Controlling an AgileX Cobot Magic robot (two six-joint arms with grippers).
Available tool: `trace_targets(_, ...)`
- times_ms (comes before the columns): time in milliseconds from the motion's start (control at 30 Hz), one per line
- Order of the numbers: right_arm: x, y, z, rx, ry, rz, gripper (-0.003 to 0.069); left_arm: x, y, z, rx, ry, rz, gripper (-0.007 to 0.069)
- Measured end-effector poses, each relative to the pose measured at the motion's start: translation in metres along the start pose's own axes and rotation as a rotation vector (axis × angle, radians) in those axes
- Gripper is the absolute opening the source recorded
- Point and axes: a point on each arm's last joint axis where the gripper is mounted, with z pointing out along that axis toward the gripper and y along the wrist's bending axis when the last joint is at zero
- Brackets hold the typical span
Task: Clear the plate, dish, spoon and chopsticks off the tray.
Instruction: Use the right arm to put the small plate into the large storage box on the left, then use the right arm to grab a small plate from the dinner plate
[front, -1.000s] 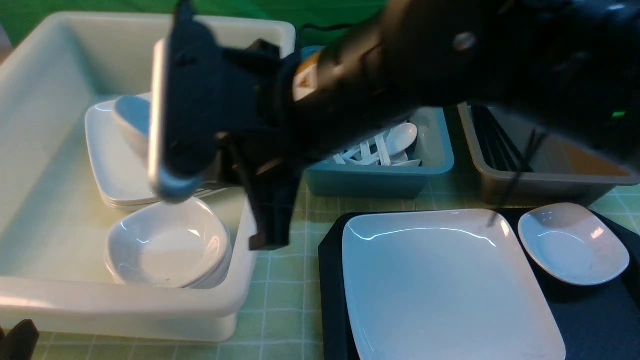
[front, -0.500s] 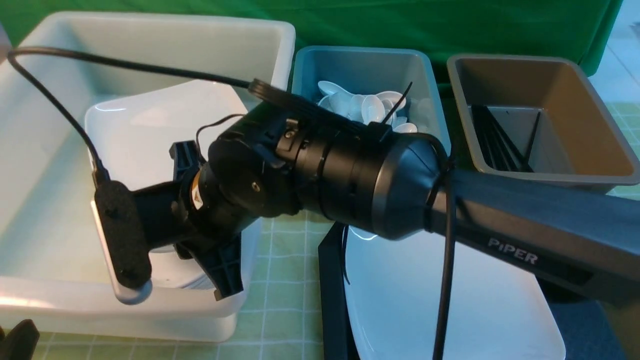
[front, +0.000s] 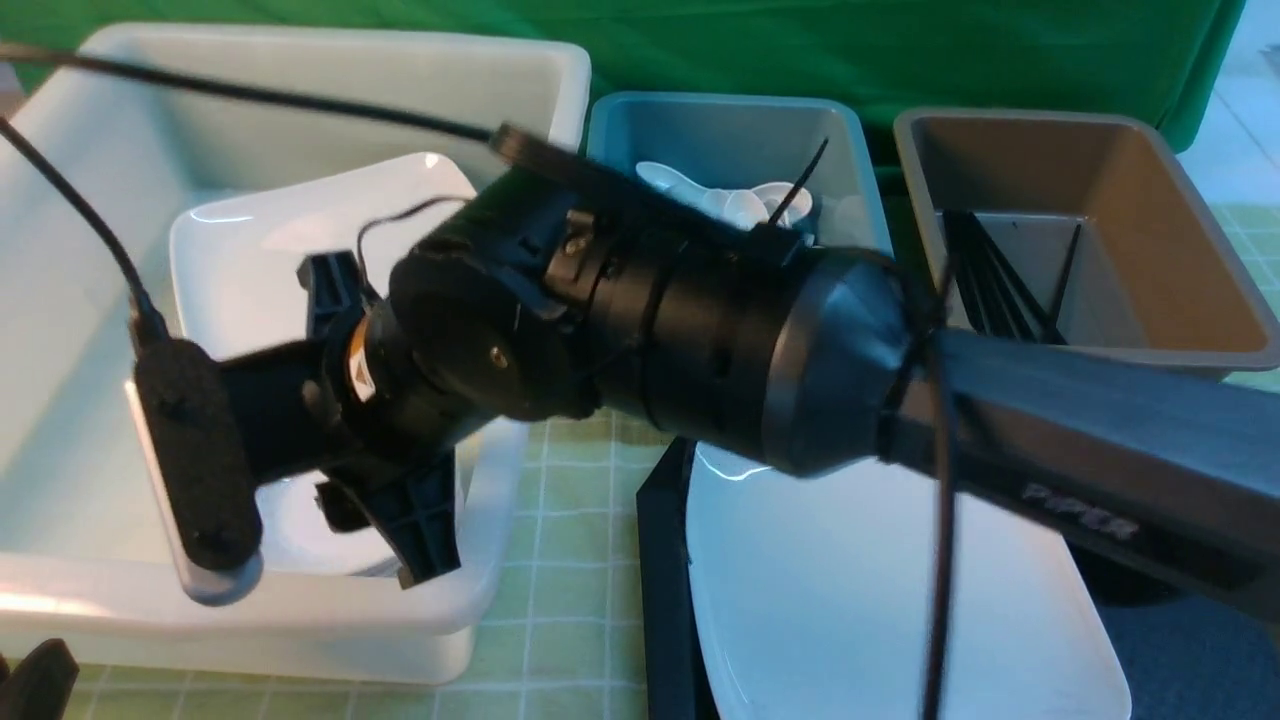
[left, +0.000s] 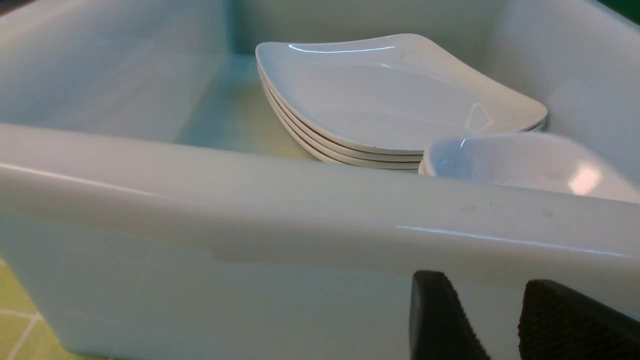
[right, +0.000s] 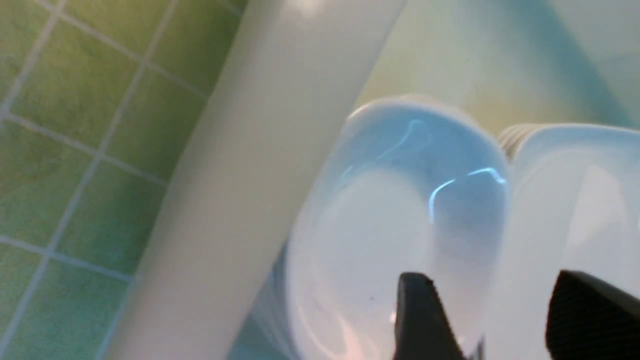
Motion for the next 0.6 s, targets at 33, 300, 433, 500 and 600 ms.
trace_targets(33, -0.003, -0.003, -0.010, 0.008, -0.006, -0.001, 0.0339, 0.000, 0.000, 0.000, 0.000, 0.000, 0.000, 0.0229)
trace_targets(300, 0.007, -0.020, -0.110, 0.120, 0.169, 0.260, 0.0214, 0.000, 0.000, 0.000, 0.000, 0.000, 0.000, 0.0229)
trace_targets(433, 0.051, -0.029, -0.172, 0.294, 0.378, 0.556, 0.0026, 0.000, 0.000, 0.000, 0.000, 0.001, 0.000, 0.0229)
trace_targets(500, 0.076, -0.030, -0.198, 0.346, 0.401, 0.676, 0.0009, 0.000, 0.000, 0.000, 0.000, 0.000, 0.000, 0.0229)
trace_targets(600, 0.122, -0.018, -0.234, 0.378, 0.447, 0.868, 0.0001, 0.000, 0.000, 0.000, 0.000, 0.000, 0.000, 0.0229)
